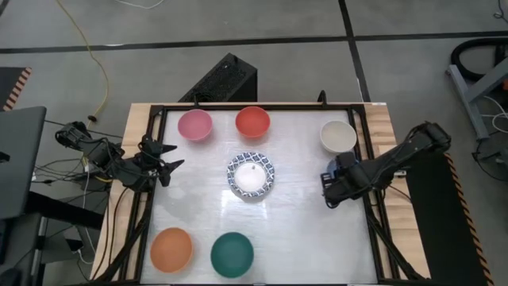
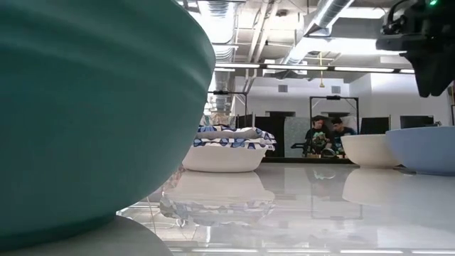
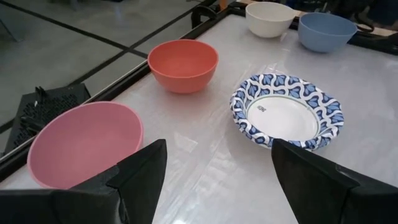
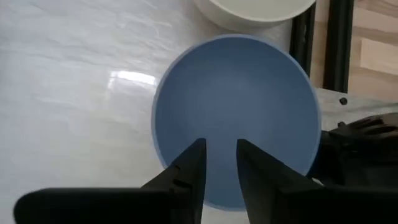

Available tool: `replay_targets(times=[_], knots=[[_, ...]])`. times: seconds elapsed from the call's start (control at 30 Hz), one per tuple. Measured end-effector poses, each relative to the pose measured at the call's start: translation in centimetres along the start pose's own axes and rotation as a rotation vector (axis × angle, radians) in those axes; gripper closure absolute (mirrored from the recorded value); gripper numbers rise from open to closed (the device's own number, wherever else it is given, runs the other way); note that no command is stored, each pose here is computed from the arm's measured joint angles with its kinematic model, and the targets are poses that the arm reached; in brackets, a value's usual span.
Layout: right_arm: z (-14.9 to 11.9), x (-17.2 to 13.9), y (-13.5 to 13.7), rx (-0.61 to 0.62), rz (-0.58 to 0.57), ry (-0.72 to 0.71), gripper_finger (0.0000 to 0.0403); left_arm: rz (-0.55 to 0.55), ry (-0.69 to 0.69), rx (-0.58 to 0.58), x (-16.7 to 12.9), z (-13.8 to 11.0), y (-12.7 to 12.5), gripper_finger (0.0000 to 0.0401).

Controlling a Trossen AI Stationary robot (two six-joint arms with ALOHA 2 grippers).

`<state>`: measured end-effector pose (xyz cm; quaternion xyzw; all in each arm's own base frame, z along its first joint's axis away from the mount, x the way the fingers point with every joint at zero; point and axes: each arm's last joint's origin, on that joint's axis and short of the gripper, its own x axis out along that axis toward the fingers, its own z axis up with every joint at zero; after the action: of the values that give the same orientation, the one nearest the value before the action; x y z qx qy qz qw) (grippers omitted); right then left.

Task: Nest bowls inside each other
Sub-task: Stack the blue bowl on top of the blue white patterned bowl

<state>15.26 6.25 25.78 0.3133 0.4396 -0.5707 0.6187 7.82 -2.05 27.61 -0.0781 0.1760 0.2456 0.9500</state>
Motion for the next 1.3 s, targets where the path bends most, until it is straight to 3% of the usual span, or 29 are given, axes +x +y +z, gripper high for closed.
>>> replay_targets(times=[0.13,0.57,0.93,1.3], knots=[[0.2,0.3,0.5,0.014,-0.008,-0.011,0.0295,0.0,0.0,0.0,0.0,0.0,0.0,0.0122],[1.4,2.1,3.7,-0.223,0.042,0.014,0.0286,-0.002,0.002,0.001,0.0,0.0,0.0,0.0122],[3.5,3.1,4.0,-0.198,0.035,0.087,0.0169,-0.001,0.004,0.014,0.0,0.0,0.0,0.0122],[3.7,3.5,4.2,-0.162,0.041,0.092,0.0172,-0.001,0.006,0.017,0.0,-0.1,0.0,0.0122]])
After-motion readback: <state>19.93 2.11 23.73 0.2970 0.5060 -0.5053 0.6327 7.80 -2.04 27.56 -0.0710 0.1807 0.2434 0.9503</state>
